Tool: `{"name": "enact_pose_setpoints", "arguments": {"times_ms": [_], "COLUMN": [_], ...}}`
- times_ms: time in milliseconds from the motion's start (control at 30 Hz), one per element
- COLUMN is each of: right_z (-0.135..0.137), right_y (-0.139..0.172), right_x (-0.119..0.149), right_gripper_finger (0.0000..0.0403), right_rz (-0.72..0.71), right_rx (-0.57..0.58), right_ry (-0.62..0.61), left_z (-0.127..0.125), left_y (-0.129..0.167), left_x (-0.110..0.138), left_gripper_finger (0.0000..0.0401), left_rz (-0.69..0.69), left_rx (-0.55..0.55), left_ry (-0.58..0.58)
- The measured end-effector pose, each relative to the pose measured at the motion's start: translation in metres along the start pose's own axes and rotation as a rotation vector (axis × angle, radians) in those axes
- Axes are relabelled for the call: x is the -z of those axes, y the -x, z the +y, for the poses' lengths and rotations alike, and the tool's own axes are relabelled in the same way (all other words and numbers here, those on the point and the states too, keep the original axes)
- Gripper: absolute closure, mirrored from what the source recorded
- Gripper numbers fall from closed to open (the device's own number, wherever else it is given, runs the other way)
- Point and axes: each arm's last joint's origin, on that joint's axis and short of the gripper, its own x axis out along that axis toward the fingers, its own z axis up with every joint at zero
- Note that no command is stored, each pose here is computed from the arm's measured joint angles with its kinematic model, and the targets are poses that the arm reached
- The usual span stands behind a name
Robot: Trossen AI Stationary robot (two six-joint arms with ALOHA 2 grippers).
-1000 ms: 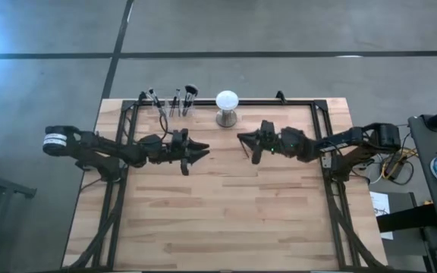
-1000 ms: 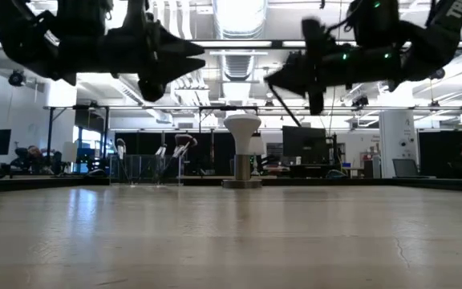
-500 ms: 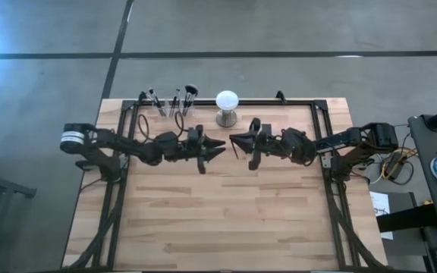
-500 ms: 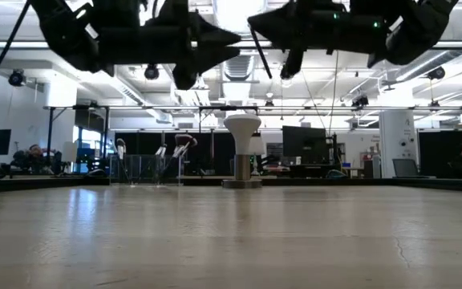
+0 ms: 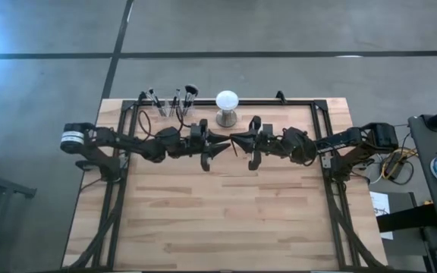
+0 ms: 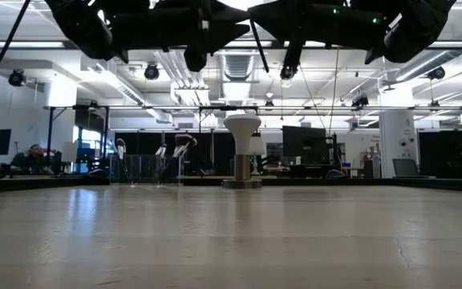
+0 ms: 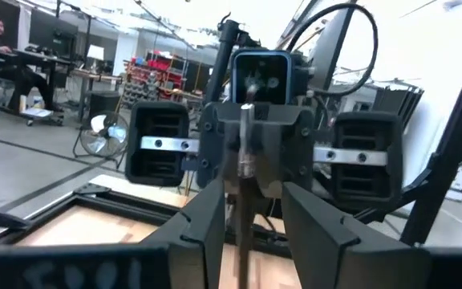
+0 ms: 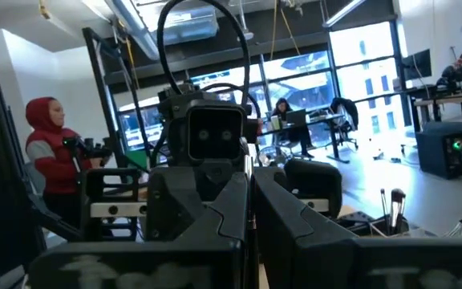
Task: Put items in baskets/containers
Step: Put the liner brush into the middle section of the transparent organizer
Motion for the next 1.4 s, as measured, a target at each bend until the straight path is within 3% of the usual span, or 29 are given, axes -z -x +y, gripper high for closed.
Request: {"name": "enact_pose_setpoints", "arguments": {"times_ms": [567,1033,1267,1400], "right_z": [0.002,0.002,0.002,0.001], "right_y": [0.000,0.000,0.000,0.000], "right_x": [-0.005,-0.006,-0.007,-0.006], "right_gripper_finger": [0.0390,0.0390,0.0390,0.0381], "right_rz": [-0.051,-0.061,-0.064,-0.059], "right_rx": [-0.031,-0.034,-0.034,-0.006], "right_ry": [0.013,0.010,0.011,0.024], "left_z": [0.006,0.009,0.008,0.013], "left_y": [-0.009,-0.025,-0.020,-0.016], "left_x": [-0.012,-0.008,-0.016,-0.021], "left_gripper_finger": [0.0285,0.0320,0.0385,0.0388], "left_rz": [0.015,0.030,0.031,0.077], "left_rx": [0.053,0.090,0.084,0.040], "left_ry": [-0.024,-0.047,-0.068,-0.093]}}
